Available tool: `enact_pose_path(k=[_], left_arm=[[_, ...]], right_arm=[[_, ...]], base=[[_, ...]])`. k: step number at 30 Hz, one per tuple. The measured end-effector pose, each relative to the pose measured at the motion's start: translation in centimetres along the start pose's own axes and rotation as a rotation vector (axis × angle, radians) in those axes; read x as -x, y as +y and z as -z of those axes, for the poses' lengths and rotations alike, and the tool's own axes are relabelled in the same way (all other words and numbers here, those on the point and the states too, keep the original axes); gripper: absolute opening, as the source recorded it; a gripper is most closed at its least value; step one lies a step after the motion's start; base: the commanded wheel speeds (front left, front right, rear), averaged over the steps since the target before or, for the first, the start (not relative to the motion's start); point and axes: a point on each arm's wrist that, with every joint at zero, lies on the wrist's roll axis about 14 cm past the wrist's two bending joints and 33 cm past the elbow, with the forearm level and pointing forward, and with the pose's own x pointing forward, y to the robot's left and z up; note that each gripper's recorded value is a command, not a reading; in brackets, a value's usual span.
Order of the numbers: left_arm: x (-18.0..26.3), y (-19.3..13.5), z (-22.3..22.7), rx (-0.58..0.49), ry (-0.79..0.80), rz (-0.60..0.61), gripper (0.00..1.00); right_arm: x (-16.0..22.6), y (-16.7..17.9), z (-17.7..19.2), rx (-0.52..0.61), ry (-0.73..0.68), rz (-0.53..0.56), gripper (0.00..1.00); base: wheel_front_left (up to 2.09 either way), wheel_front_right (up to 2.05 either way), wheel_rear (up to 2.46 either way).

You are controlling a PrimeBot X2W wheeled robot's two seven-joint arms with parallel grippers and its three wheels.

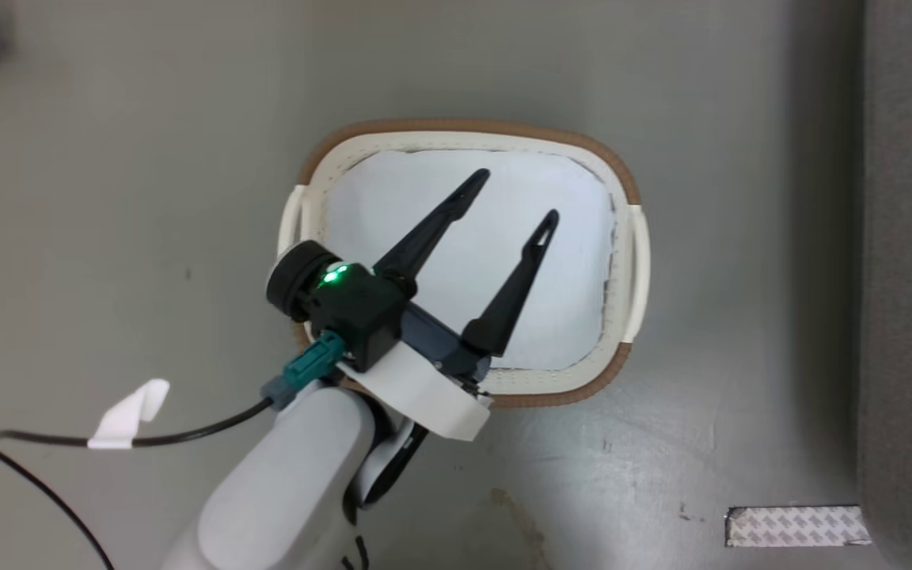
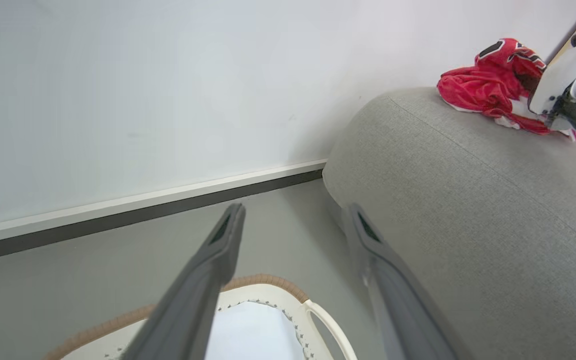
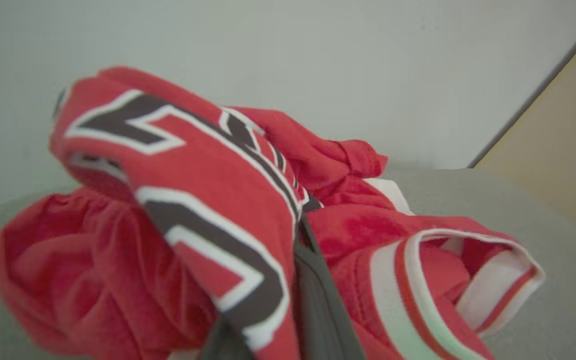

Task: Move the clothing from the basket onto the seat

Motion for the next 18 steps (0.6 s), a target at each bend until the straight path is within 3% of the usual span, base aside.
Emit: enact_pose_path(k=[2,3,9,15,18], left_arm=[[0.5,0.7,0.3,-0.008,0.011,-0.022,1.0],[0.7,0.9,0.3,-0.013,0.013,-0.03,1.0],[1.7,0.8,-0.9,-0.051,0.004,-0.042,1.0],[3.5,0.8,-3.3,-0.079,-0.024,-0.109,1.0],[4.9,1.0,-4.6,-0.088,-0.041,-0.164,1.0]], right_arm=[[0.6,1.1,1.5,0.006,0.033,-0.021,0.49],[1.0,1.1,1.7,0.007,0.038,-0.023,1.0],[3.7,1.6,1.2,0.009,0.061,-0.074,1.0],[7.5,0.9,-3.6,0.034,-0.044,-0.126,1.0],[10.5,0.8,-5.6,-0.007,-0.106,-0.153,1.0]], base=[[0.0,0.0,0.0],[0.0,0.0,0.0],[0.0,0.0,0.0],[0.0,0.0,0.0],[0.0,0.0,0.0]])
